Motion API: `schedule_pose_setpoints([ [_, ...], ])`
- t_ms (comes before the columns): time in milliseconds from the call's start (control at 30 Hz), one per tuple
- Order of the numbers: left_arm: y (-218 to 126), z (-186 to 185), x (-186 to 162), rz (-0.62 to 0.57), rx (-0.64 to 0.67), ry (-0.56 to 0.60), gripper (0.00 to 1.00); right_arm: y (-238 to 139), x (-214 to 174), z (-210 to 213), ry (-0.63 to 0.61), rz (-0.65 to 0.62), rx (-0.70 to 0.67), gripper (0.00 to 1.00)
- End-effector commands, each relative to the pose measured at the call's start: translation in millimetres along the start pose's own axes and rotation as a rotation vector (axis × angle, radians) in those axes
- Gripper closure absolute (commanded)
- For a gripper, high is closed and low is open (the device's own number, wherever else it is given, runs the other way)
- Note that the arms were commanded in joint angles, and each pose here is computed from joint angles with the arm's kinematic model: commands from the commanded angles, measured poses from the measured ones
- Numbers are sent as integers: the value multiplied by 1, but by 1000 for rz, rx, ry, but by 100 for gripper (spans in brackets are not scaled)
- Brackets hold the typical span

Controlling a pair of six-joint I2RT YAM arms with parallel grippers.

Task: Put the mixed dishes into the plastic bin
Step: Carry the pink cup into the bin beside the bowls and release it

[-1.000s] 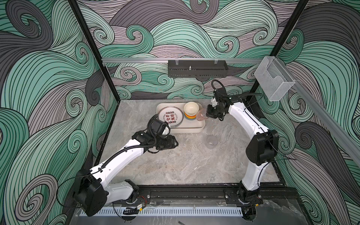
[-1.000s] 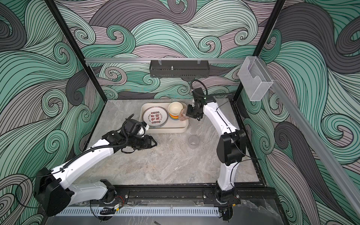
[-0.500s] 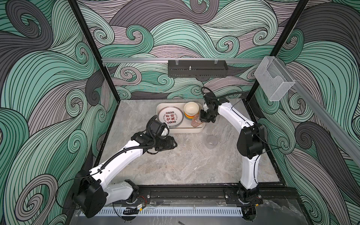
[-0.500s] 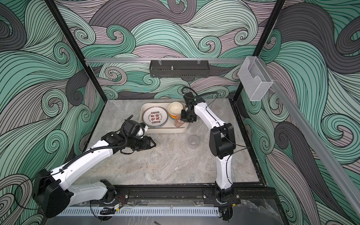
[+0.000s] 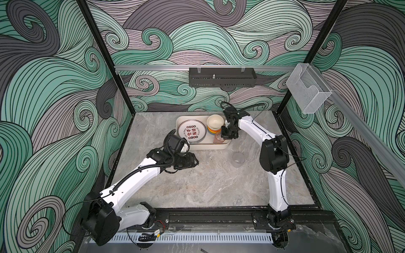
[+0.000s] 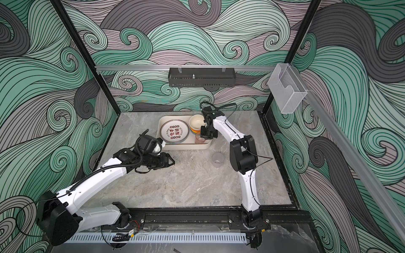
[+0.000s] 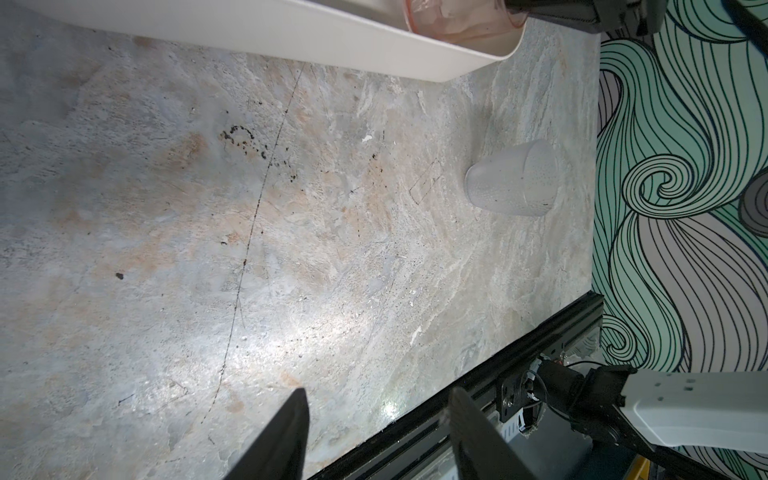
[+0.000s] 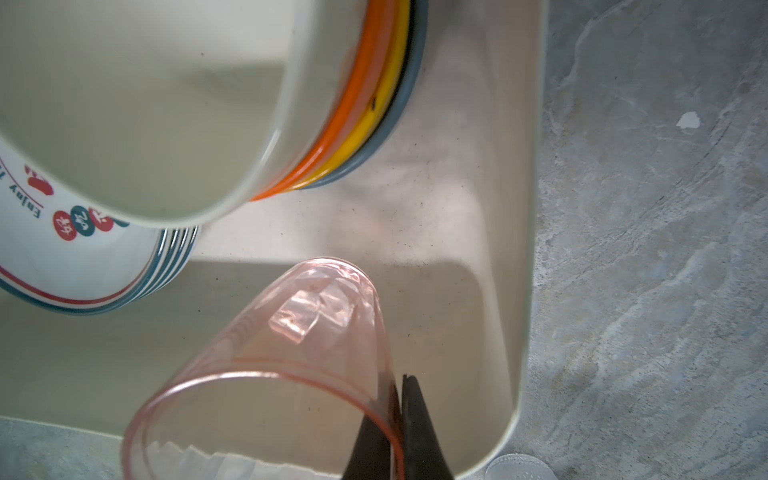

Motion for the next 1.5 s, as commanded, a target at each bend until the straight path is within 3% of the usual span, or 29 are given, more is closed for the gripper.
schedule_pose_setpoints([
  [0, -4, 4, -3, -5, 16, -13, 43, 3, 4, 5, -21, -10, -20, 95],
  [667, -6, 7, -3, -7, 16, -22, 43, 14, 6, 14, -47, 8, -44, 84],
  [833, -8, 8, -3, -18, 18, -22, 43, -2, 5, 15, -55, -22, -46, 76],
  [1467, -17, 4, 2, -64, -1, -15, 39, -71, -15, 10, -86, -128, -21, 63],
])
Point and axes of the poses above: each gripper's point midway between its finger pads, its own y axis out along the fingers, its own z axis along the line the jaws close on, x = y × z, the point moved 6 cm from there along -y, back along the fingers, and after that the axes turned 1 degree about -y, right-handed, at the moved point
